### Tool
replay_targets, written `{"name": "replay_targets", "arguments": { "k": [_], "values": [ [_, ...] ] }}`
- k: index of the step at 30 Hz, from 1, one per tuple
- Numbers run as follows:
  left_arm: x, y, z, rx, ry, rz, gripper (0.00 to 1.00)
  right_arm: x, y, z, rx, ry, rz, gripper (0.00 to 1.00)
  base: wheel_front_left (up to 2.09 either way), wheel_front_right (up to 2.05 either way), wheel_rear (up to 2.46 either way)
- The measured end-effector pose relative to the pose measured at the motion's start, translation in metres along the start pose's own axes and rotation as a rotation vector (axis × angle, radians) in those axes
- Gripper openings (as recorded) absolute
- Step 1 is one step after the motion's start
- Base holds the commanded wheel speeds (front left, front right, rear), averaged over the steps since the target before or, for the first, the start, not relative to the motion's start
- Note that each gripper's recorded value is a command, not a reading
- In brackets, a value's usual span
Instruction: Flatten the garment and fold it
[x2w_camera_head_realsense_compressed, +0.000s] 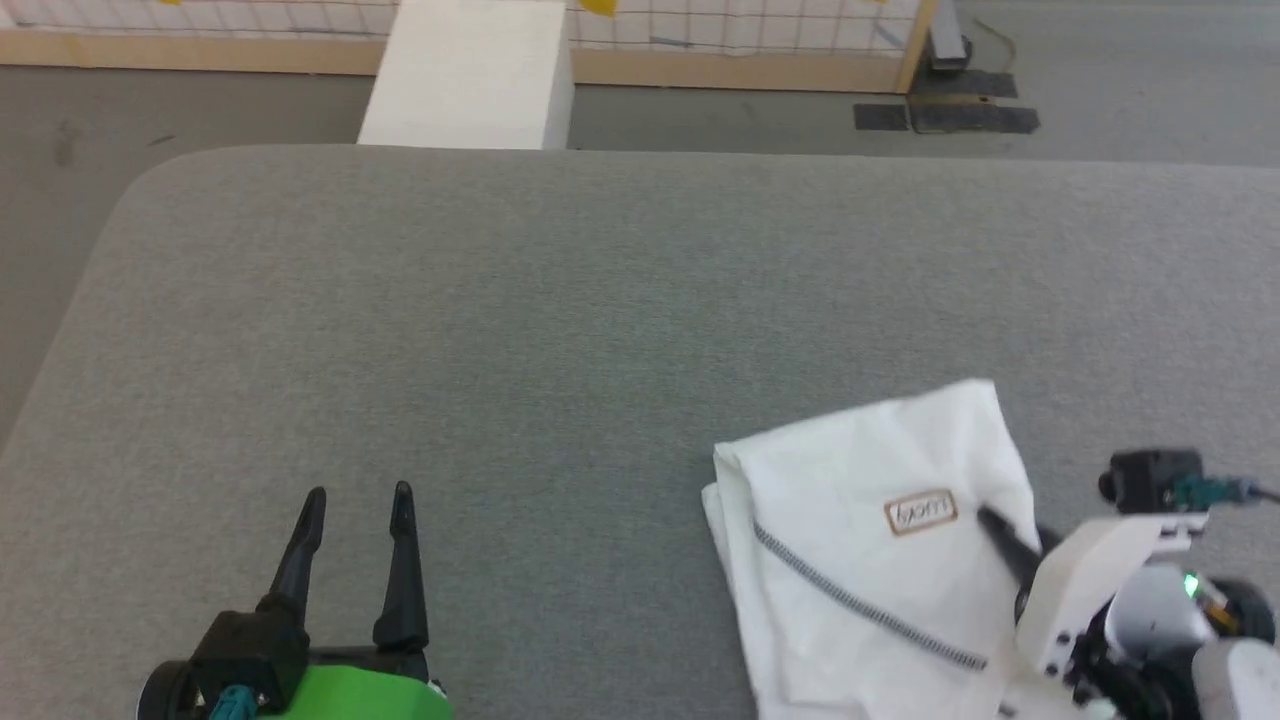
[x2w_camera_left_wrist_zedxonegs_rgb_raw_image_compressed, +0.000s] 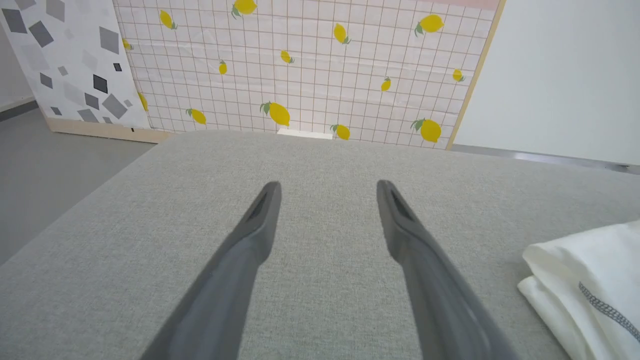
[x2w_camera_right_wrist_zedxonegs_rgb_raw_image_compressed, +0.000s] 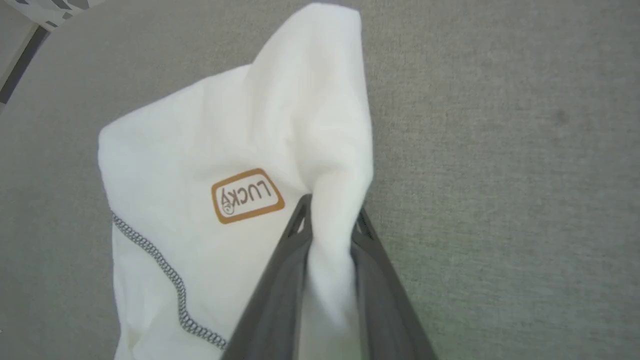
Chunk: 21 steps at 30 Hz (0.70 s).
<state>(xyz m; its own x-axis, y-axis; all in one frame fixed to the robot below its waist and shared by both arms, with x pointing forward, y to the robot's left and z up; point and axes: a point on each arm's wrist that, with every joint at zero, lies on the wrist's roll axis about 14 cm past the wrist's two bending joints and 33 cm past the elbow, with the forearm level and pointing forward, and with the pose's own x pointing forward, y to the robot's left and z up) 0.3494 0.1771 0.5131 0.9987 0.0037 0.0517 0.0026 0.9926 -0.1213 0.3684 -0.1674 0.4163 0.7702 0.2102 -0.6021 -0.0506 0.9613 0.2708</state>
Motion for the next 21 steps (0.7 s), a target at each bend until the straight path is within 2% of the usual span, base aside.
{"name": "replay_targets", "arguments": {
  "k": [10,21],
  "values": [
    [0.041,-0.042,0.002,0.019,-0.020,-0.147,1.00,-0.015,-0.056,0.072,-0.181,-0.094,-0.142,0.00,0.00,0.00,0.00],
    [0.077,-0.080,-0.016,0.046,0.017,-0.292,1.00,-0.046,-0.136,0.131,-0.397,-0.096,-0.386,0.00,0.00,0.00,0.00]
  ]
}}
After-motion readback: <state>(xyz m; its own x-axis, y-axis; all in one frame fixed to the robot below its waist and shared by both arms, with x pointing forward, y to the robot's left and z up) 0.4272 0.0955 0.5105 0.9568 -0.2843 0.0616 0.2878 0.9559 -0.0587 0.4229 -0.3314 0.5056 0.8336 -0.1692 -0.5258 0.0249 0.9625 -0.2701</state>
